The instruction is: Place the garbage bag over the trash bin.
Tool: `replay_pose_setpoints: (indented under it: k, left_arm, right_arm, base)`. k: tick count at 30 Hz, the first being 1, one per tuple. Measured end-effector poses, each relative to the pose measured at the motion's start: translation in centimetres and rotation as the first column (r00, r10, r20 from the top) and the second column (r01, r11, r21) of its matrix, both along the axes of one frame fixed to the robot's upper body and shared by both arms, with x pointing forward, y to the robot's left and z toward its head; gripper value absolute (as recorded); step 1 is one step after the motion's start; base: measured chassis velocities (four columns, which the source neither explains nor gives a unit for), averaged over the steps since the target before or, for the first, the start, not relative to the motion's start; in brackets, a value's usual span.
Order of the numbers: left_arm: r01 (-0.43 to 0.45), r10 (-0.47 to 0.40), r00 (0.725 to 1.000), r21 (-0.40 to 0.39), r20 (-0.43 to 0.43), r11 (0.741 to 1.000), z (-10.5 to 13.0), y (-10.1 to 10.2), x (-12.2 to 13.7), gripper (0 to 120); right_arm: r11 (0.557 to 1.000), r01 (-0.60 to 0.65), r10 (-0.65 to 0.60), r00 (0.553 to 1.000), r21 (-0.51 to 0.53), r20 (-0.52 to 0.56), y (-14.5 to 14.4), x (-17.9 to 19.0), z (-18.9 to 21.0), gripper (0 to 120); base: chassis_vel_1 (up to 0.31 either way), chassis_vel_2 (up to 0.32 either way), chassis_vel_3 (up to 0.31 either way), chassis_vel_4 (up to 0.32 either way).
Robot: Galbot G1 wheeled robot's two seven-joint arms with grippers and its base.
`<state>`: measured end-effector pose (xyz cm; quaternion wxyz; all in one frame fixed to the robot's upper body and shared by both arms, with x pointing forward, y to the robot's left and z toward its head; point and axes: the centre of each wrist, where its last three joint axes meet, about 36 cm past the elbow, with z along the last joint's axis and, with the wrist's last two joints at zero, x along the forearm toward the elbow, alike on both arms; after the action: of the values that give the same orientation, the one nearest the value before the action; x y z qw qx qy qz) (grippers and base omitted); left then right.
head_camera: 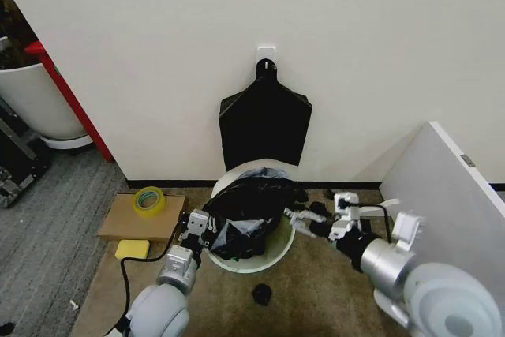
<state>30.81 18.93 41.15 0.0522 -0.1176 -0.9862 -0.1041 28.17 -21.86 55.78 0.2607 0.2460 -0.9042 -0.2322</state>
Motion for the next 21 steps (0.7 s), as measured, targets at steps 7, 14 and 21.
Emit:
replay_pose_setpoints:
  k: [7,14,21]
  left_arm:
    - [0.000,0.000,1.000,-0.003,0.005,1.000,0.3,0.1,-0.4,0]
    - [-0.003,0.003,1.000,-0.013,0.013,1.000,0.7,0.0,-0.8,0]
    - [-0.012,0.013,1.000,-0.020,0.018,1.000,0.8,0.2,-0.8,0]
  right_arm:
    - [1.000,-0.019,0.019,1.000,0.014,-0.002,1.1,-0.3,-0.4,64]
    - [1.000,-0.024,0.024,1.000,0.002,0.004,1.7,-0.5,-0.6,36]
    - [1.000,-0.008,0.009,1.000,-0.018,0.024,1.7,-0.5,-0.7,12]
  base:
    - [0.000,0.000,0.000,0.000]
    - [0.000,0.000,0.000,0.000]
    - [0.000,0.000,0.000,0.000]
